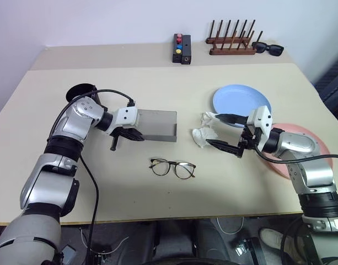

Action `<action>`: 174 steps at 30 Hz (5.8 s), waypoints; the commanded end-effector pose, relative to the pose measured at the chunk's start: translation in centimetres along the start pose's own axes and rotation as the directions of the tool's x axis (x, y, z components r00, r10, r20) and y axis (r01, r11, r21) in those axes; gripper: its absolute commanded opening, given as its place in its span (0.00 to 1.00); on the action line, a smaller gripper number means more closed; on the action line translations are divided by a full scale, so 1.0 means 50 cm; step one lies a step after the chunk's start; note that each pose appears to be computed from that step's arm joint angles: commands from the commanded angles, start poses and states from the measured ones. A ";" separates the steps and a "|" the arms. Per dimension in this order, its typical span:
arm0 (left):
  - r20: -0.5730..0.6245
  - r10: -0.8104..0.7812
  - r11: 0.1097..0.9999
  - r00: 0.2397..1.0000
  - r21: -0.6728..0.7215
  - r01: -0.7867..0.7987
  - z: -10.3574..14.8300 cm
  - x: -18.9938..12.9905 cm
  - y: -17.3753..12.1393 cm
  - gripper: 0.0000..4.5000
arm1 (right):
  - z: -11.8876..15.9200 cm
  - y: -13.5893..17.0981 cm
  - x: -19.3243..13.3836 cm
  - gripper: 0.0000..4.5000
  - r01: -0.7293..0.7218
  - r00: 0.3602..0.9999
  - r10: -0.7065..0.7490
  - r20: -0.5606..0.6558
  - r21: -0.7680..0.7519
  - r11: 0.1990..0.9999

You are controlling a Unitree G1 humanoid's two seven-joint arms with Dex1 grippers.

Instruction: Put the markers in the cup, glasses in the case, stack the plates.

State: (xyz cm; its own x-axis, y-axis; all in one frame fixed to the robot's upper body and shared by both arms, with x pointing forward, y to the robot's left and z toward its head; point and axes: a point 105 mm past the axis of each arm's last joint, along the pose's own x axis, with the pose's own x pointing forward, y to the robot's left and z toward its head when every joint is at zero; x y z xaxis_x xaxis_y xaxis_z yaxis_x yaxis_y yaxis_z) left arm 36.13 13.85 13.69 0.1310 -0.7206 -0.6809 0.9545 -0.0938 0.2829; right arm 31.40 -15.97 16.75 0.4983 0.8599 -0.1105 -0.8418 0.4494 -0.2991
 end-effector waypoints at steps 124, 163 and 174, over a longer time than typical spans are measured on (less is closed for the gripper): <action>0.215 -0.227 0.974 0.950 0.031 0.226 0.138 0.054 -0.081 0.94 | -0.001 0.028 -0.155 0.97 -0.008 0.979 0.007 -0.203 -0.004 1.000; 0.119 -0.417 0.907 0.901 0.117 0.404 0.160 0.113 -0.080 0.44 | -0.003 0.032 -0.143 0.97 -0.004 0.981 0.002 -0.192 -0.013 1.000; 0.109 -0.441 0.896 0.891 0.118 0.429 0.154 0.124 -0.094 0.44 | -0.004 0.037 -0.147 0.97 0.005 0.982 -0.006 -0.189 -0.009 1.000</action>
State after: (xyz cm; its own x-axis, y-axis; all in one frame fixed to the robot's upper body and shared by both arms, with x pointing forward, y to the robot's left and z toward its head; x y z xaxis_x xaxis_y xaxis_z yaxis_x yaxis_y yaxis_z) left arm 30.82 5.01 12.97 -0.3177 -0.6803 -0.6605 0.8971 -0.4412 0.0229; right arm 26.44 -21.86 15.84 0.5308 0.7846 -0.3204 -0.8450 0.4609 -0.2712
